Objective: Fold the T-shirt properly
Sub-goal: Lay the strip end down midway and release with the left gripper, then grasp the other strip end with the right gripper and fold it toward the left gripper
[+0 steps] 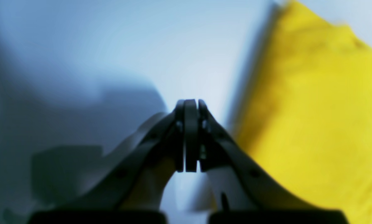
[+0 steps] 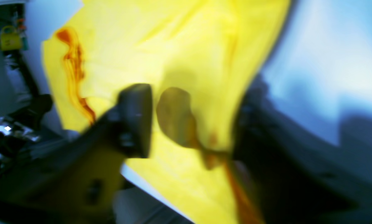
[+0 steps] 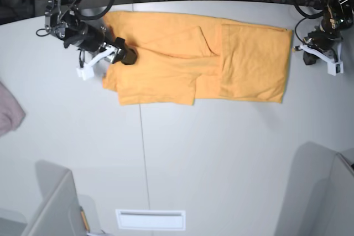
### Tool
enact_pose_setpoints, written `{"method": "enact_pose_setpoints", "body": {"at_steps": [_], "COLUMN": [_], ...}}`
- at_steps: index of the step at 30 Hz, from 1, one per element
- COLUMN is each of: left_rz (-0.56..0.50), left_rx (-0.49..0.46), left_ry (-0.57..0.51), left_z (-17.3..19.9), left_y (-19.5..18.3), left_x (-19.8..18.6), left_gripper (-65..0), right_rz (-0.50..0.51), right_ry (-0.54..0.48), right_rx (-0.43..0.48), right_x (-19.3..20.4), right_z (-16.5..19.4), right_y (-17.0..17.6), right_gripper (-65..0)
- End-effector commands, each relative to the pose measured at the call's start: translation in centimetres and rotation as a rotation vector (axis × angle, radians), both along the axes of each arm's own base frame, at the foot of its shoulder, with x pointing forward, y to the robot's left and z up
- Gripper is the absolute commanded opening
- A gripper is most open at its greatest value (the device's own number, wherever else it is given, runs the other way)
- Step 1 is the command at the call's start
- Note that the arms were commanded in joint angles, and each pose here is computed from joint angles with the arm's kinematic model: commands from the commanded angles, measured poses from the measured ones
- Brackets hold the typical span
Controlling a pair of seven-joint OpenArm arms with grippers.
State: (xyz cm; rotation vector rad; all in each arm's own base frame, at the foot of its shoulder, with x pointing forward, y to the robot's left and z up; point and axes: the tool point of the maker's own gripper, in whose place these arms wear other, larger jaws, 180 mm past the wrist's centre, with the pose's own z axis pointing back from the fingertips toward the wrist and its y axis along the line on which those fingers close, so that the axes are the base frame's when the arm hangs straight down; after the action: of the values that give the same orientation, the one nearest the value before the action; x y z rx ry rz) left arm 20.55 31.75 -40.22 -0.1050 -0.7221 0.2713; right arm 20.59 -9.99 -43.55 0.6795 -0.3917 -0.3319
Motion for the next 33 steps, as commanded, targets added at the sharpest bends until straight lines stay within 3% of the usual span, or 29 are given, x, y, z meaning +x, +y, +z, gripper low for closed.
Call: {"method": "enact_pose_setpoints", "body": {"at_steps": [1, 4, 5, 9, 16, 24, 33], "left_rz": [-0.013, -0.060, -0.083, -0.194, -0.317, -0.363, -0.355], "left_rx": [0.017, 0.052, 0.069, 0.103, 0.054, 0.034, 0.042], "left_ry": [-0.063, -0.052, -0.031, 0.017, 0.019, -0.020, -0.023], "left_z": [1.1, -0.3, -0.9, -2.6, -3.5, -3.0, -2.8], "left_y": [0.1, -1.0, -1.5, -4.2, -9.1, -11.6, -11.2], "left_x": [1.1, 1.2, 1.0, 1.5, 2.3, 4.1, 4.2], "left_gripper": [-65.0, -65.0, -65.0, -65.0, -65.0, -65.0, -65.0], "right_rz": [0.009, 0.006, 0.002, 0.001, -0.009, 0.093, 0.141], "right_ry": [0.025, 0.008, -0.004, -0.046, -0.031, -0.198, -0.346], "right_rx": [-0.030, -0.027, -0.028, -0.037, -0.055, -0.178, -0.192], "right_x": [-0.5, 0.3, 0.9, 2.6, 3.9, 5.9, 6.6], "right_z": [-0.4, -0.1, 0.2, 1.2, 1.7, 6.3, 11.0], "right_y": [-0.5, -0.5, -0.6, -0.9, -0.8, 0.6, 2.1], "right_gripper": [-43.2, -61.5, -65.0, -65.0, -65.0, -65.0, -65.0]}}
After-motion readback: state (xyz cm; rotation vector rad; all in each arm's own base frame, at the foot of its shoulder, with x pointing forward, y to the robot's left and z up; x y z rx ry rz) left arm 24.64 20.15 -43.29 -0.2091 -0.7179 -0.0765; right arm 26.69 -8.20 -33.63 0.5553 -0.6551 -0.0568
